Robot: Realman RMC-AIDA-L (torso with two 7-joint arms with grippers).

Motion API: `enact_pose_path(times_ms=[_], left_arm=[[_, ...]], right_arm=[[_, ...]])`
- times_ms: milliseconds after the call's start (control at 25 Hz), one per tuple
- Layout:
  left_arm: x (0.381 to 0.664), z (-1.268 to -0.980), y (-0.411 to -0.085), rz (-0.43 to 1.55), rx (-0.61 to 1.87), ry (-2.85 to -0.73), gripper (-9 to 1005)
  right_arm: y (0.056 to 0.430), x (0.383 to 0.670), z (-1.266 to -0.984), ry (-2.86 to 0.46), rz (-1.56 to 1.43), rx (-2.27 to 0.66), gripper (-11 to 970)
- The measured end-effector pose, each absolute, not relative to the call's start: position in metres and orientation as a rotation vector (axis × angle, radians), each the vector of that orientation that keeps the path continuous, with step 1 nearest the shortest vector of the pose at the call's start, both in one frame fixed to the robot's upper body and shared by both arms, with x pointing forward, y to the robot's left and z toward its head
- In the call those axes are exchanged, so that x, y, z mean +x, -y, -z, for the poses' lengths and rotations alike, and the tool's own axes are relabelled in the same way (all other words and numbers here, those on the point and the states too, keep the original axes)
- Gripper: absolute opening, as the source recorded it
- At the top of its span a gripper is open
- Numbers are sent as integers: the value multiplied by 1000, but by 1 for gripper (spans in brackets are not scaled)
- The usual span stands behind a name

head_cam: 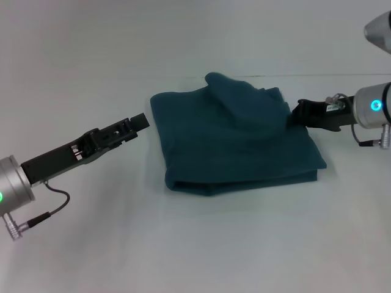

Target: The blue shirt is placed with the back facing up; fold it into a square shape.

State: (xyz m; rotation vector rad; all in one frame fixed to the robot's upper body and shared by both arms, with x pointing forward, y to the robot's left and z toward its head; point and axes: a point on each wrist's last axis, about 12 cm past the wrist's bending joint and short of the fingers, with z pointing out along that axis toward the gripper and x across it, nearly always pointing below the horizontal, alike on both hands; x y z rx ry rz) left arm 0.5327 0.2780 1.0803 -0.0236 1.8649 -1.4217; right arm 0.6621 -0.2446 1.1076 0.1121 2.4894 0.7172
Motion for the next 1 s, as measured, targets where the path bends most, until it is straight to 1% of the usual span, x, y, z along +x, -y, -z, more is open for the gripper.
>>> enact_pose_path(times_ms=[280, 680, 1000], left_arm=[[533, -1080, -278, 1423, -22, -1864, 735], [532, -1081, -279, 1427, -33, -1851, 733], [533, -1081, -278, 1427, -31, -1849, 736]], right_arm=[[252, 656, -1114, -2481, -769, 130, 35], [258, 645, -1103, -2510, -790, 197, 36], [263, 648, -1103, -2487, -748, 206, 37]])
